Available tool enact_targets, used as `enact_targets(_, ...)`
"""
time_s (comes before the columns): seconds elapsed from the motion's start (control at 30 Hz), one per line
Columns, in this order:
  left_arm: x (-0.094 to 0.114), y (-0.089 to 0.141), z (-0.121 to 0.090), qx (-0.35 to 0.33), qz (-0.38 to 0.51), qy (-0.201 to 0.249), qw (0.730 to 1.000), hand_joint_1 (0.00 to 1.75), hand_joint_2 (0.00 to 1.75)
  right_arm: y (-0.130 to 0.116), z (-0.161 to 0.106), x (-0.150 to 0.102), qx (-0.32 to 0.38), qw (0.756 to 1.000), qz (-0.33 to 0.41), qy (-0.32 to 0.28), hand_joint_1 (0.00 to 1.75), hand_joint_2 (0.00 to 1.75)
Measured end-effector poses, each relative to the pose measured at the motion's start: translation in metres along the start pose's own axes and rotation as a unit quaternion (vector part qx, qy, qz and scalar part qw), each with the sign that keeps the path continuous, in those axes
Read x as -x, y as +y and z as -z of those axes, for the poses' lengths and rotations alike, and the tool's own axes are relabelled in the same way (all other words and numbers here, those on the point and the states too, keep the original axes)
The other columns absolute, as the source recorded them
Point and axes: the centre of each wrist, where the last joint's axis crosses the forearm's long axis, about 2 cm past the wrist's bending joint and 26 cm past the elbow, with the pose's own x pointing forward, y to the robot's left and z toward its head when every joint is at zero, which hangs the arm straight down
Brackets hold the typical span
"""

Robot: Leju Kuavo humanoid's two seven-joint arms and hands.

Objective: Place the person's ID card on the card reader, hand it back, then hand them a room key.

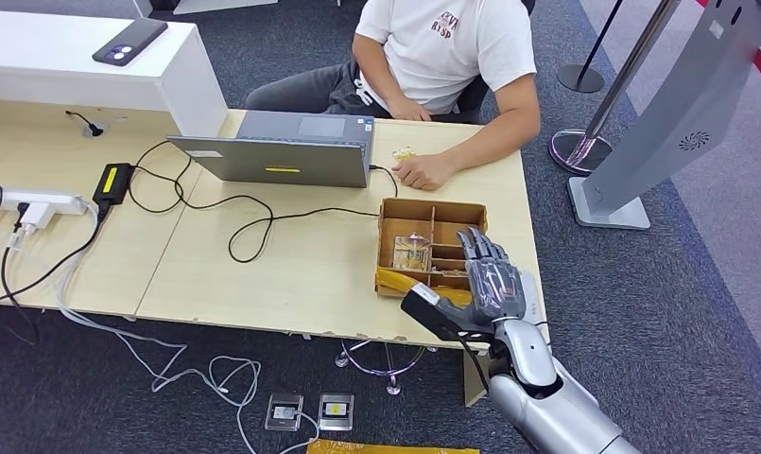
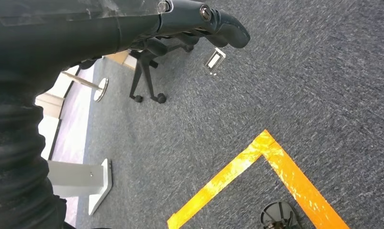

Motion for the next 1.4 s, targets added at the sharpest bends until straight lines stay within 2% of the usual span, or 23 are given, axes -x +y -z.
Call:
enact_targets(1.33,-0.006,0.006,0.006,-0.002,0.008,-0.035,0.999,0.0,1.75,0.013,0.007,0.019,-0.016,0.998,0.005,0.057,0.0,1.75)
enact_targets(1.4,-0.005,0.006,0.006,0.01,-0.011,-0.052,0.999,0.0,1.75,0.013,0.008,0.017,-0.016,0.999,0.009,0.047,0.0,1.75)
